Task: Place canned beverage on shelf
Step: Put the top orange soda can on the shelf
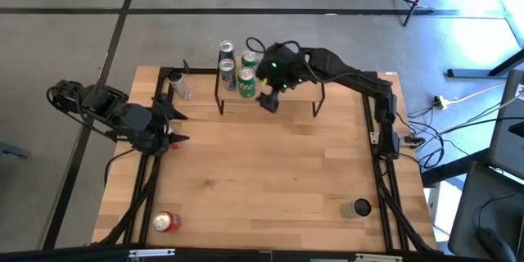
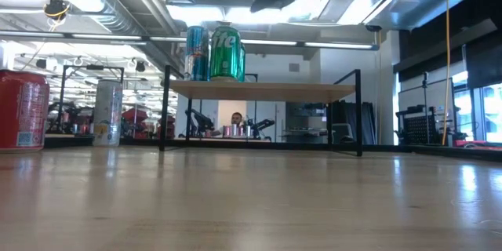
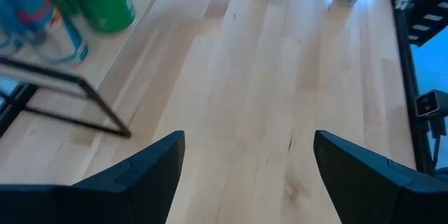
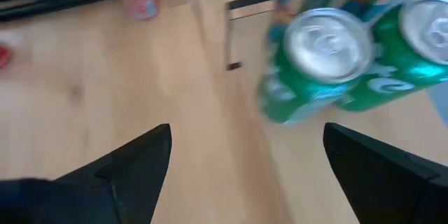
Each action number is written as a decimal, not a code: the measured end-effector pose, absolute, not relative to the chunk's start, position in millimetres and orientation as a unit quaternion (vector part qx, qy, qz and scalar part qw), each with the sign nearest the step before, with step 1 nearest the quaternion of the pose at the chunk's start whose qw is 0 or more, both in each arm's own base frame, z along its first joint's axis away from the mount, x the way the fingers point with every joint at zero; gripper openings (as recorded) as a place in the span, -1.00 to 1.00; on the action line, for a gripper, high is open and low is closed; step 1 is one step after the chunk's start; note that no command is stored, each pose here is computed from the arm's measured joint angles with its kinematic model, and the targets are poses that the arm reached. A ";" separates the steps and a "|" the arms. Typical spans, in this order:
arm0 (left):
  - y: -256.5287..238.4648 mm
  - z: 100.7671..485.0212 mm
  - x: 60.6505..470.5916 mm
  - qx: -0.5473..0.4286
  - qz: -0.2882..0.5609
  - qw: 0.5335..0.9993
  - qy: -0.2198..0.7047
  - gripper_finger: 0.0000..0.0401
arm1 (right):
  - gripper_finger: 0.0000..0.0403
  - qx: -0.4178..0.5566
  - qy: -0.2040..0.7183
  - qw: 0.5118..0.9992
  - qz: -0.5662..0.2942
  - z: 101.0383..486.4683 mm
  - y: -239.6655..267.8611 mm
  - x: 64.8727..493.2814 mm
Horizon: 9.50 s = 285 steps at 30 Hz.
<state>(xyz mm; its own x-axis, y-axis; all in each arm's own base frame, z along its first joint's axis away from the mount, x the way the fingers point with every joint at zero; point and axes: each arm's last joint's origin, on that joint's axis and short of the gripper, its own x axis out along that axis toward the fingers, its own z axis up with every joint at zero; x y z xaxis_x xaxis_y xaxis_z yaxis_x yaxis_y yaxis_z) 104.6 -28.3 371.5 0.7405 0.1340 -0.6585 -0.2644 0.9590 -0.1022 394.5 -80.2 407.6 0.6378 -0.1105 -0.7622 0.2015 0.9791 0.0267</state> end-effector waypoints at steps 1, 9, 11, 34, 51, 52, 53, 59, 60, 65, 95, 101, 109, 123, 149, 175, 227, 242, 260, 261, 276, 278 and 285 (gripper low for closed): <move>-28.4 370.3 105.4 -0.097 0.113 0.925 0.349 0.52 | 0.78 0.051 0.427 0.900 -0.077 408.8 -71.5 391.5; -20.0 349.8 111.3 -0.091 0.204 0.855 0.469 0.52 | 0.78 0.007 0.551 0.833 -0.053 384.1 -15.4 379.9; -15.1 346.0 111.0 -0.094 0.223 0.832 0.500 0.52 | 0.78 -0.009 0.586 0.809 -0.040 370.6 -5.9 377.6; 17.1 321.2 112.1 -0.229 0.275 0.727 0.586 0.96 | 0.78 0.109 0.488 0.865 -0.046 308.1 36.2 244.8; 32.0 293.4 137.5 -0.207 0.283 0.657 0.667 0.94 | 0.78 0.097 0.475 0.874 -0.036 290.0 36.0 246.0; 33.5 288.3 135.9 -0.212 0.280 0.649 0.675 0.94 | 0.78 0.099 0.474 0.874 -0.036 290.0 36.0 246.2; 34.6 283.1 134.4 -0.222 0.274 0.639 0.684 0.94 | 0.78 0.101 0.474 0.874 -0.036 290.1 36.1 246.3; 36.1 256.0 121.7 -0.241 0.257 0.597 0.721 0.94 | 0.78 0.104 0.475 0.873 -0.030 290.1 36.4 246.3; 36.6 252.7 120.8 -0.242 0.257 0.591 0.725 0.94 | 0.78 0.102 0.474 0.874 -0.032 290.1 36.2 246.3; 36.0 239.4 115.6 -0.247 0.246 0.570 0.744 0.94 | 0.78 0.083 0.471 0.877 -0.043 290.1 34.9 246.5; 36.3 253.2 132.6 -0.400 0.329 0.568 0.639 -0.13 | 0.78 0.076 0.452 0.887 -0.057 292.4 34.3 249.4; 33.8 253.3 132.5 -0.395 0.319 0.568 0.647 -0.20 | 0.78 0.077 0.449 0.888 -0.056 292.7 34.4 249.8; 28.9 277.1 139.9 -0.368 0.292 0.617 0.631 0.08 | 0.78 0.087 0.453 0.886 -0.038 292.6 35.8 249.7; 29.5 277.5 141.8 -0.309 0.336 0.644 0.613 0.72 | 0.78 0.086 0.453 0.887 -0.038 292.7 35.7 249.8; 31.7 223.9 144.7 -0.352 0.355 0.627 0.597 0.48 | 0.78 0.069 0.452 0.889 -0.039 292.7 35.0 250.0; 5.6 237.0 267.4 -0.439 0.350 0.640 0.525 0.29 | 0.78 0.042 0.447 0.892 -0.041 293.3 34.2 250.5; 17.0 180.0 171.2 -0.275 0.229 0.859 0.367 0.89 | 0.78 0.249 0.251 0.933 -0.068 171.2 59.4 415.9; 13.9 175.8 172.0 -0.286 0.200 0.863 0.365 0.89 | 0.78 0.235 0.260 0.927 -0.136 154.1 41.0 455.2; -6.0 175.9 172.9 -0.290 0.127 0.866 0.388 0.89 | 0.78 0.187 0.352 0.908 -0.129 165.2 34.1 436.7; -6.9 175.8 172.7 -0.291 0.121 0.865 0.390 0.89 | 0.78 0.181 0.360 0.906 -0.127 167.6 34.0 434.3; -13.8 205.3 149.5 -0.339 -0.022 0.873 0.349 0.89 | 0.78 0.150 0.179 0.969 -0.078 236.8 46.4 437.9; -13.2 207.9 144.6 -0.338 -0.018 0.876 0.343 0.89 | 0.78 0.137 0.185 0.968 -0.100 227.7 46.1 440.1; -12.6 214.8 137.9 -0.336 -0.025 0.886 0.317 0.89 | 0.78 0.136 0.187 0.967 -0.106 198.2 45.3 452.6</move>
